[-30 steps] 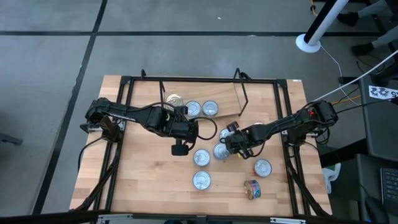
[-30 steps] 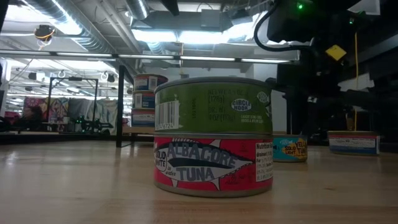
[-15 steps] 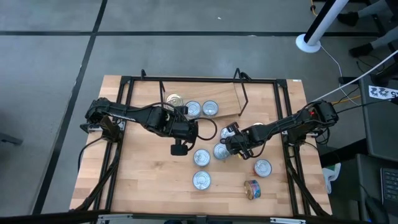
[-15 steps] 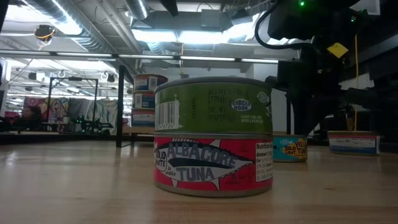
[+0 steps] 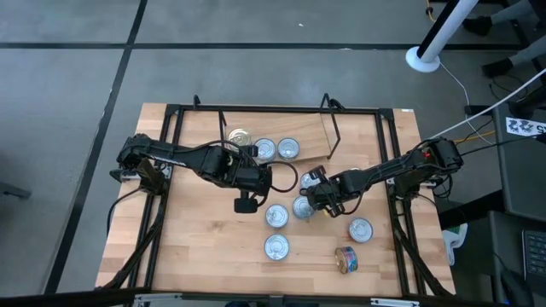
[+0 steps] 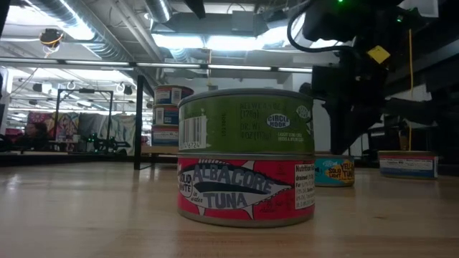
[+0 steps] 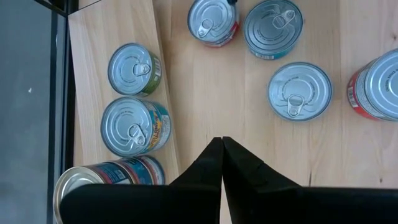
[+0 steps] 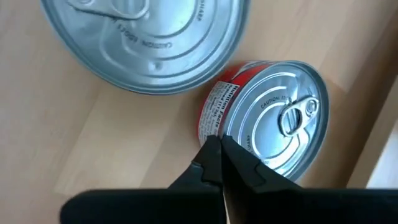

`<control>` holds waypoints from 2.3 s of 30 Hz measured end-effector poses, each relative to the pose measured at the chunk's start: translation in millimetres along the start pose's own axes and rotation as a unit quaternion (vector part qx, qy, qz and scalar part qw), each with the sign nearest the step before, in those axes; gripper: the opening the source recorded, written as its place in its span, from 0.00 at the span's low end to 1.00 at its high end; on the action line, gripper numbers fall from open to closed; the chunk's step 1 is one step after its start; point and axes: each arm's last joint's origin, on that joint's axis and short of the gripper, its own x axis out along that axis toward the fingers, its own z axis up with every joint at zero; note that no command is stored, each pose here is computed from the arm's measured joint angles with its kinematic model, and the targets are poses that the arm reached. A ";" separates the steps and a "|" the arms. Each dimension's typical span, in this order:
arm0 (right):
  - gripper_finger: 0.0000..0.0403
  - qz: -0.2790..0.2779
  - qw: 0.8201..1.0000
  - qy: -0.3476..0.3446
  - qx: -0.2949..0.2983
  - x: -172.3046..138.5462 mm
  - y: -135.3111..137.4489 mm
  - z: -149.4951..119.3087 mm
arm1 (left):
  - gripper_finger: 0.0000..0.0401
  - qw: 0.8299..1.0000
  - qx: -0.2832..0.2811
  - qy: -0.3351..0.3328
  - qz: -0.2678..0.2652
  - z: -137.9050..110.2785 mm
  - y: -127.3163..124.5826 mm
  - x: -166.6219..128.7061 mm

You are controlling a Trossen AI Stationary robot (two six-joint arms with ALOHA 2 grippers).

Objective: Stack canned seafood by type on shelf
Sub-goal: Put the top right red tuna can on the shelf

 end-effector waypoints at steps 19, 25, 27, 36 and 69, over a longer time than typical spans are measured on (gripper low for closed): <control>0.00 -0.014 1.000 0.023 0.010 -19.8 -30.7 5.0 | 0.01 1.000 0.014 0.007 0.001 -1.5 0.3 0.1; 0.00 -0.019 0.999 0.026 -0.002 -33.5 -37.7 11.1 | 0.01 1.000 0.015 0.014 0.002 -2.9 0.4 0.1; 0.00 -0.029 0.999 0.032 -0.007 -37.0 -39.9 11.9 | 0.01 1.000 0.014 0.014 0.002 -2.9 0.4 0.1; 0.00 -0.038 0.997 0.071 0.020 -35.9 -64.7 -2.7 | 0.01 1.000 0.014 0.014 0.002 -2.9 0.4 0.1; 0.00 0.010 0.995 0.046 0.085 -16.7 -133.9 -53.7 | 0.01 1.000 0.004 0.013 0.002 -2.6 0.4 0.1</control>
